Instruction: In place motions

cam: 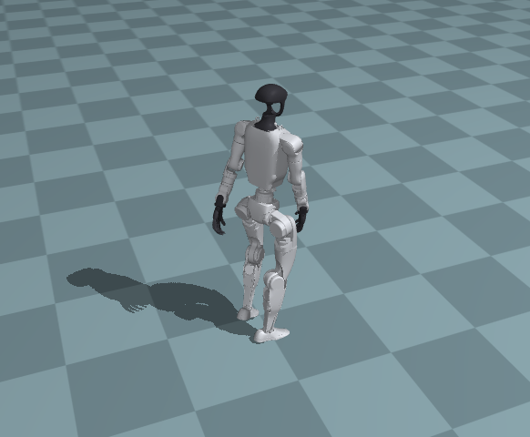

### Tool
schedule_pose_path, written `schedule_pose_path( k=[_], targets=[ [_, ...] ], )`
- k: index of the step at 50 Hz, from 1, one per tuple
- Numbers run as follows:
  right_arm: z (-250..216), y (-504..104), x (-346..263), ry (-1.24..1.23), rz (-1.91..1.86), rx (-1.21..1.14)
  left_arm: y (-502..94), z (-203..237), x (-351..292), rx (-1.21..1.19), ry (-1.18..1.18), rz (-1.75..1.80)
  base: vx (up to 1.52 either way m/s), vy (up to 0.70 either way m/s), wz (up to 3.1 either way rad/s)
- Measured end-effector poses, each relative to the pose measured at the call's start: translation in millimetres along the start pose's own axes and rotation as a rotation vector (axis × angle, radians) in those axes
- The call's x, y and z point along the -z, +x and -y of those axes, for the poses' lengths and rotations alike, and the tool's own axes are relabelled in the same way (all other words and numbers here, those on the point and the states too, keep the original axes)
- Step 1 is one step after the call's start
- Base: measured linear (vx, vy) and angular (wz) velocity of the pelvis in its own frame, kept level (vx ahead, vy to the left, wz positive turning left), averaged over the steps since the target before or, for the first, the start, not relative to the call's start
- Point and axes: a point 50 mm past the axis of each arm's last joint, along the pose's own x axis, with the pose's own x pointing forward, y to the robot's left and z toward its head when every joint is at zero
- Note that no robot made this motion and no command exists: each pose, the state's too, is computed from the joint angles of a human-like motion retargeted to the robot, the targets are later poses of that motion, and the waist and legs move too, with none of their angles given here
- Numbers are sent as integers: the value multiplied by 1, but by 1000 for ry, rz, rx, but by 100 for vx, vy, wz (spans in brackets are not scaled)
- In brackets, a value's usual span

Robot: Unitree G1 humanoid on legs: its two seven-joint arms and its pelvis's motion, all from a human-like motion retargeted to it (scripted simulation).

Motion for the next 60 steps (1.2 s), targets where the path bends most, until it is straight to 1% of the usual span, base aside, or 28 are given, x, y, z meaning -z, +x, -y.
schedule_pose_path(
  k=[2,5,9,11,13,15,17,20,23,26,29,32,35,39,42,45,48,50,53,56,60],
  targets=[
    [-6,-3,32,-29,-91,26,-2,5,-16,-16,-6,58,51,-24,-19],
    [-25,-16,97,4,-281,56,-5,20,-43,-60,-14,171,44,-23,85],
    [-25,-44,159,236,-483,139,-43,57,-142,-32,127,467,-19,-24,-17],
    [-28,-59,185,334,-569,158,-71,76,-188,25,228,643,-10,-16,7],
    [-40,-77,213,403,-679,153,-100,91,-221,106,329,769,12,-9,-1],
    [-57,-96,237,467,-790,140,-122,97,-242,155,401,837,22,-8,26],
    [-73,-109,252,579,-859,148,-136,106,-253,145,446,889,11,-4,23],
    [-94,-117,260,756,-888,171,-153,115,-265,117,482,972,2,-4,-5],
    [-101,-117,259,776,-890,156,-151,113,-264,100,487,978,8,2,-55],
    [-94,-107,248,657,-862,109,-127,103,-245,83,468,892,12,11,-69],
    [-80,-87,227,546,-775,75,-89,92,-208,82,412,738,8,17,-20],
    [-62,-61,190,449,-632,61,-47,72,-152,92,311,532,8,24,16],
    [-45,-31,134,307,-432,2,-15,37,-83,86,166,295,2,26,-84],
    [-5,-1,10,120,-29,-75,-3,10,-28,40,-3,112,-57,21,-19],
    [23,-9,-78,-15,263,-111,-2,-15,0,-14,-94,44,-43,7,-49],
    [40,-22,-122,-84,407,-36,-2,-19,17,-49,-109,-52,-13,21,-12],
    [42,-24,-127,-20,472,60,-1,-27,27,-62,-155,-34,10,8,12],
    [39,-23,-125,28,501,57,-1,-28,25,-26,-178,5,7,1,15],
    [35,-18,-105,23,443,10,-1,-19,15,-12,-187,21,11,7,50],
    [19,-6,-59,26,276,4,-2,-14,4,-16,-189,29,30,-8,80],
    [-15,-2,31,133,-45,-44,-6,-1,-27,-7,-124,78,32,-18,26]
  ],
)
